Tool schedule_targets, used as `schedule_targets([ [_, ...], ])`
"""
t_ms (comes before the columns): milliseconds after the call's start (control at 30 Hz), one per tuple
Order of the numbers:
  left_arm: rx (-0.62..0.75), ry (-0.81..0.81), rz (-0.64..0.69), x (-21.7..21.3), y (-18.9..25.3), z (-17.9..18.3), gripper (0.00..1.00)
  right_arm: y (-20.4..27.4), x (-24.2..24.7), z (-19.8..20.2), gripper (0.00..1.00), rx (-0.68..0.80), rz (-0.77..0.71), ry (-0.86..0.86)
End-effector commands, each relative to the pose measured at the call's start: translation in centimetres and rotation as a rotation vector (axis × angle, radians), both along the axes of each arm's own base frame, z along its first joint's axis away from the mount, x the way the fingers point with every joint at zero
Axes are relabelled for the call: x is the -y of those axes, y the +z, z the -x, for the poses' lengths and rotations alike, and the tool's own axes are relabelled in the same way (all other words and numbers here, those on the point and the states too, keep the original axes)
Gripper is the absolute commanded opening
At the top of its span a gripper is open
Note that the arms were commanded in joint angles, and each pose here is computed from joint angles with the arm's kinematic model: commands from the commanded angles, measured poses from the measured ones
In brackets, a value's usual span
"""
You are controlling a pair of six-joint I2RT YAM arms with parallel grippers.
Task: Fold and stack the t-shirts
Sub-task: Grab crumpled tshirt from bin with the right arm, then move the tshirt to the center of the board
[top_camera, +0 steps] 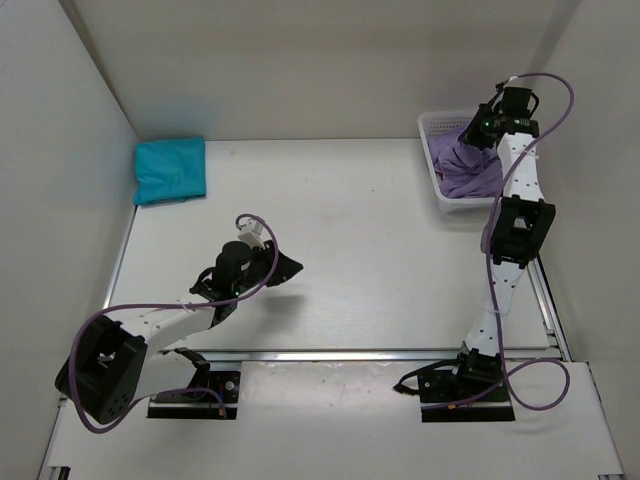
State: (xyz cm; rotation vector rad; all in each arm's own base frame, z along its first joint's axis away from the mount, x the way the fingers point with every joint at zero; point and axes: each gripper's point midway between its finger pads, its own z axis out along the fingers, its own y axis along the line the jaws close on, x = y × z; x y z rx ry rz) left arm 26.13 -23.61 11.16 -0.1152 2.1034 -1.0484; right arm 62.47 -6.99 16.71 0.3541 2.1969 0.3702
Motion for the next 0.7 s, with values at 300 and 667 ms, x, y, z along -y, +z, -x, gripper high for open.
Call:
schedule_targets([
  [300,0.007,0.038,0.157,-1.4,3.1,-1.0,0.27,44.3,-16.4,19.5,0.00,0.962,-0.185,0.475],
  [667,0.022,0.207,0.176,-6.4,4.2,-1.9,0.30,50.6,-19.3,29.3,0.00,1.157,-0.308,0.701],
])
